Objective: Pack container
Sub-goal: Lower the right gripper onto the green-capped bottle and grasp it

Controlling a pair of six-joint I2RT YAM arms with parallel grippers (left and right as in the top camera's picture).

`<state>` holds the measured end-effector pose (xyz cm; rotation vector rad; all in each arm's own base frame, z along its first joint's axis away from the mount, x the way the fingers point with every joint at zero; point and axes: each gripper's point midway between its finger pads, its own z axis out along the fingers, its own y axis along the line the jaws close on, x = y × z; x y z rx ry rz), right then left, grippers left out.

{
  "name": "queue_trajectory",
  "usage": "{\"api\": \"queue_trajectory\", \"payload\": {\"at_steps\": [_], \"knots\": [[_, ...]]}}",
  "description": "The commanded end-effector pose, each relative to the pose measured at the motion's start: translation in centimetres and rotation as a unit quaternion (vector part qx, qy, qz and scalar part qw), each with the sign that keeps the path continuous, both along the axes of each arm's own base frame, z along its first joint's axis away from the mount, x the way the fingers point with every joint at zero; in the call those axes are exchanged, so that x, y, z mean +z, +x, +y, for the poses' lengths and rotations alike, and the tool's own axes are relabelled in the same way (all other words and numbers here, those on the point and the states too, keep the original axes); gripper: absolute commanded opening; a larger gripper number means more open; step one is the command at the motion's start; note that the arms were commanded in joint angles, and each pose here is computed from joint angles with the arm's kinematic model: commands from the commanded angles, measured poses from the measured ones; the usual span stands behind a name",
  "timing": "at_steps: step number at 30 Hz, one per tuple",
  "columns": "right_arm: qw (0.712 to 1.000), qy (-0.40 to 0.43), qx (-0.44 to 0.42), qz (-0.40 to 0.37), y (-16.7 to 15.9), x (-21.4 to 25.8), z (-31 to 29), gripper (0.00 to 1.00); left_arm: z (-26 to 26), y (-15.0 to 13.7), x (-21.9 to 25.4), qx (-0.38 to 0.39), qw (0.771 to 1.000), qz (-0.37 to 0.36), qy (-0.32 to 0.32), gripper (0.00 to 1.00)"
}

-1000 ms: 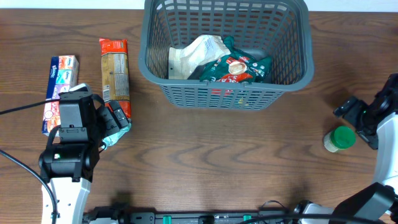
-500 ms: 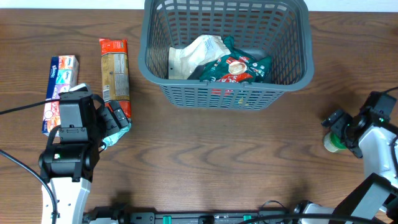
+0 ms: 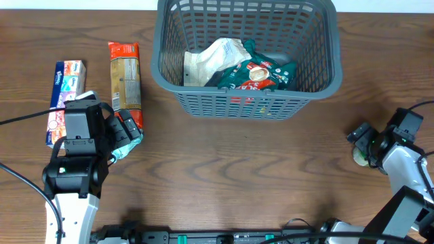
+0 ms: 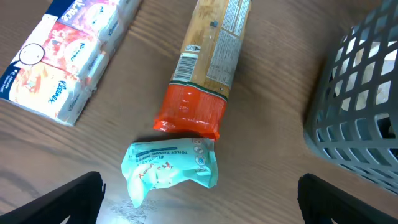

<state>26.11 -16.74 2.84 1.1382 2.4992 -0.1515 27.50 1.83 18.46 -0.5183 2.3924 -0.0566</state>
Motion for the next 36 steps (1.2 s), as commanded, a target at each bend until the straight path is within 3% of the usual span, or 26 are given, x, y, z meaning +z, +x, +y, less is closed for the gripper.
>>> {"api": "queue_trajectory", "payload": {"at_steps": [1, 4, 9, 16, 20, 22, 24, 36], "knots": [[1.0, -0.005, -0.01, 0.0, -0.2, -0.2, -0.2, 0.99, 0.2, 0.3, 0.8, 0.0, 1.0, -0.009, 0.005, 0.99], [1.0, -0.006, -0.01, -0.002, -0.1, -0.1, -0.3, 0.96, 0.2, 0.3, 0.8, 0.0, 1.0, -0.009, 0.005, 0.98], [1.0, -0.005, -0.01, -0.002, -0.2, -0.1, -0.2, 0.77, 0.2, 0.3, 0.8, 0.0, 1.0, -0.009, 0.005, 0.99], [1.0, -0.004, -0.01, 0.0, -0.3, -0.2, -0.2, 0.62, 0.2, 0.3, 0.8, 0.0, 1.0, -0.009, 0.005, 0.99], [1.0, -0.002, -0.014, 0.0, -0.3, -0.2, -0.1, 0.43, 0.2, 0.3, 0.8, 0.0, 1.0, -0.009, 0.005, 0.98], [1.0, -0.001, -0.017, 0.0, -0.3, -0.2, -0.1, 0.26, 0.2, 0.3, 0.8, 0.0, 1.0, -0.009, 0.005, 0.99], [1.0, -0.001, -0.018, -0.001, -0.3, -0.2, -0.2, 0.04, 0.2, 0.3, 0.8, 0.0, 1.0, -0.009, 0.005, 0.99], [1.0, 0.004, -0.018, -0.002, 0.3, 1.1, -0.3, 0.01, 0.2, 0.3, 0.8, 0.0, 1.0, -0.009, 0.005, 0.99]]}}
